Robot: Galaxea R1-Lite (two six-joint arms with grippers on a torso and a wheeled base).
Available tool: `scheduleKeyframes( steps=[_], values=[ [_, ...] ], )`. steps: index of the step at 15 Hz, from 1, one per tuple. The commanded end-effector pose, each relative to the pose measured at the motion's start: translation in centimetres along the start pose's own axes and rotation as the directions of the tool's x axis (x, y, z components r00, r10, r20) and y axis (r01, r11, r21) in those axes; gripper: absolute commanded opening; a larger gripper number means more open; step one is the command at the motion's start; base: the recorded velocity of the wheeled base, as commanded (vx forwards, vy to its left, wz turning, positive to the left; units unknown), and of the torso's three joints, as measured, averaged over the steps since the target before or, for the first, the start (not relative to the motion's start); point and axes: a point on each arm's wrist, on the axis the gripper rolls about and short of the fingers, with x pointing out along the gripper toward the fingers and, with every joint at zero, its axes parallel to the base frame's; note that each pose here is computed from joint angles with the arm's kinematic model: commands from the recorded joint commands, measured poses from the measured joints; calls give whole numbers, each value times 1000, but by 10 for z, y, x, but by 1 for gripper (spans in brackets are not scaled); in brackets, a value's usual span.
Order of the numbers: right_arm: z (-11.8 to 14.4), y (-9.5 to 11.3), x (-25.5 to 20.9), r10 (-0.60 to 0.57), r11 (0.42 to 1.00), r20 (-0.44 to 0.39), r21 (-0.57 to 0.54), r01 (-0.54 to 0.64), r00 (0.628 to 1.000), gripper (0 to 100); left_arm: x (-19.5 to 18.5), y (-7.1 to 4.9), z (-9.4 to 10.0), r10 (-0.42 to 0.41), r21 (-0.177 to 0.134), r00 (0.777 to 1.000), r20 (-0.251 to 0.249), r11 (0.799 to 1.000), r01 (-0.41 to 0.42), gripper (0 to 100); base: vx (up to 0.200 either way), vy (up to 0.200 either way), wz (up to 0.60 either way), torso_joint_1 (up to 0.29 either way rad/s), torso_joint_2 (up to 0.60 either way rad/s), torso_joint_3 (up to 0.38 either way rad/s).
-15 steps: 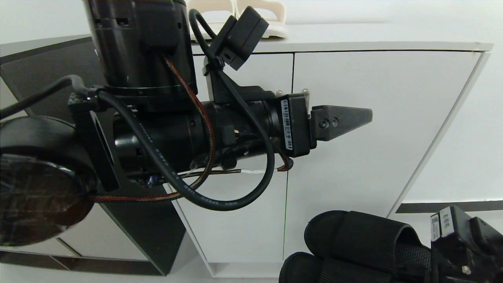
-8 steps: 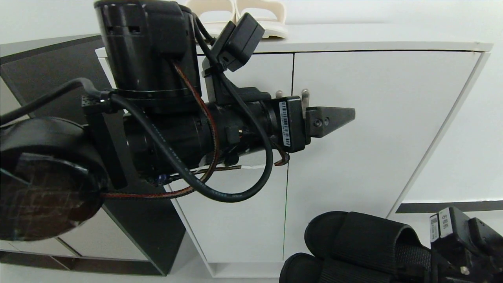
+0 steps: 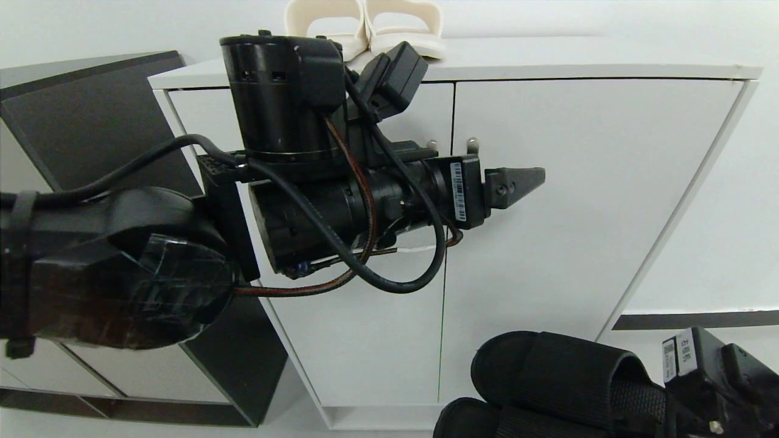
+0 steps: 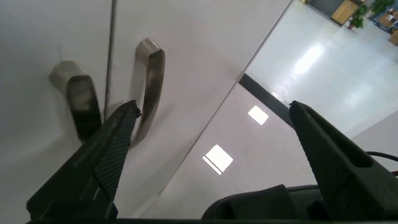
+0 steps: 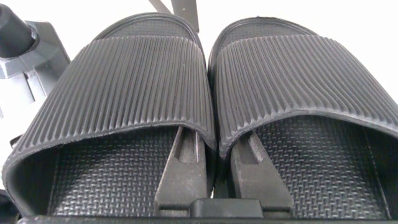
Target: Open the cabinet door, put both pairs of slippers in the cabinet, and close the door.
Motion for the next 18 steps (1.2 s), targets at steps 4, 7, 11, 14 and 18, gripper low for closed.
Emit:
scheduleKeyframes(
  steps=[4,7,11,14,18],
  values=[
    [-5,4,-1,23,1000,-14,-11,-23,1000,0,16,5,-6,6,-6,1000,-13,1000,-6,100,0,0,0,0,0,0],
    [-7,7,-1,41,999,-23,-16,-42,999,0,16,5,-6,6,-13,1000,-12,1000,-6,0,0,0,0,0,0,0],
    [-16,15,-6,113,993,-55,-28,-114,992,0,11,3,-1,1,-11,1000,2,1000,-1,0,0,0,0,0,0,0],
    [-19,16,-16,199,979,-33,-27,-200,979,0,-7,-4,-2,-45,-13,999,-18,999,45,0,0,0,0,0,0,0],
    [-20,17,-18,233,972,-27,-28,-234,972,0,-39,-22,1,-103,-7,995,-13,995,103,0,0,0,0,0,0,0]
  ],
)
